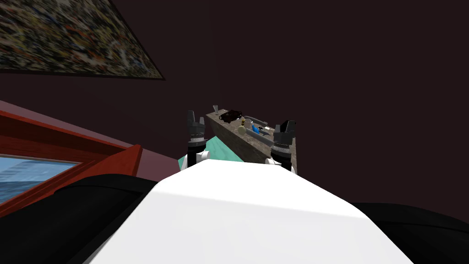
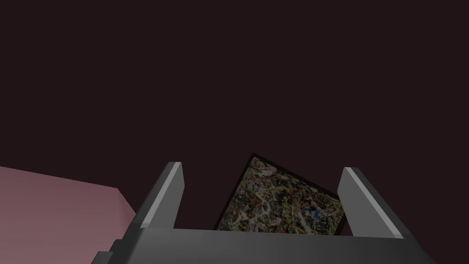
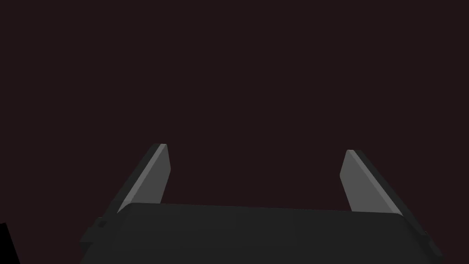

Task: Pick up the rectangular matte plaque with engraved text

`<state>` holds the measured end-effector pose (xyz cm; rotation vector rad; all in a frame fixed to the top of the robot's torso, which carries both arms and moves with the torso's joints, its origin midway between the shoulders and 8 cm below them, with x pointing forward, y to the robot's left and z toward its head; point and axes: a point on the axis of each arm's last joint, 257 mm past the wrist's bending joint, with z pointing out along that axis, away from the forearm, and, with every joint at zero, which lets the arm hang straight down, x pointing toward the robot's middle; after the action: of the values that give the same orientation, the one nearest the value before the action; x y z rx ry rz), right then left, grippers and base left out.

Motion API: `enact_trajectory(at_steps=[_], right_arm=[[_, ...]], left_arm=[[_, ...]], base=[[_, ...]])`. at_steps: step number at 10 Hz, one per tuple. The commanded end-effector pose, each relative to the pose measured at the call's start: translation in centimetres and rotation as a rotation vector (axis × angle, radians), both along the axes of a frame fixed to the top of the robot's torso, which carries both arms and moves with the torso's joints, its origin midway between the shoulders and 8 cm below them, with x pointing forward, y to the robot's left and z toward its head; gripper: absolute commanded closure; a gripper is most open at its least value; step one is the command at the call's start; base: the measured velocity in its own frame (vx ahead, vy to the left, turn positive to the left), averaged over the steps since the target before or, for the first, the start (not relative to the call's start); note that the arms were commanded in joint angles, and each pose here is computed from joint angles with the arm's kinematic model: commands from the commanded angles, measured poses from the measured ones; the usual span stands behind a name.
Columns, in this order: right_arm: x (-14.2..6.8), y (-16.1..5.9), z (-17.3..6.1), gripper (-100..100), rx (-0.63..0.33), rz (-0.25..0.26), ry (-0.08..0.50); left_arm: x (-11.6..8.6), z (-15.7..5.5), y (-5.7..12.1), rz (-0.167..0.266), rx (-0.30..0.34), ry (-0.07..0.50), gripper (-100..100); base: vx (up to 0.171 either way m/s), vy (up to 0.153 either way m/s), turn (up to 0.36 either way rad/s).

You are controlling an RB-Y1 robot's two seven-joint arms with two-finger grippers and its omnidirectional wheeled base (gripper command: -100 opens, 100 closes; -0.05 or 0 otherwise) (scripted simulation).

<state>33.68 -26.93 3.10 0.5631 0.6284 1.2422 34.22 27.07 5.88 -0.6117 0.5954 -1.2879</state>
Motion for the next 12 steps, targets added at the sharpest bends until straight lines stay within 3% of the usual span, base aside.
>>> enact_trajectory(at_steps=[1, 5, 7, 12], right_arm=[[0.2, 0.3, -0.5, -100, -0.019, 0.024, 0.019], [1.0, 1.1, -2.5, -100, -0.068, 0.089, 0.086], [1.6, 1.4, -4.5, -100, -0.097, 0.132, 0.147], [2.1, 1.9, -7.1, -100, -0.165, 0.185, 0.226]], left_arm=[[0.0, 0.0, 0.0, 0.000, 0.000, 0.000, 0], [0.0, 0.0, 0.0, 0.000, 0.000, 0.000, 0], [0.0, 0.0, 0.0, 0.000, 0.000, 0.000, 0], [0.0, 0.0, 0.0, 0.000, 0.000, 0.000, 0]], base=[[-0.028, 0.017, -0.051], [-0.071, 0.053, -0.071], [-0.074, 0.061, -0.079], [-0.052, 0.046, -0.042]])
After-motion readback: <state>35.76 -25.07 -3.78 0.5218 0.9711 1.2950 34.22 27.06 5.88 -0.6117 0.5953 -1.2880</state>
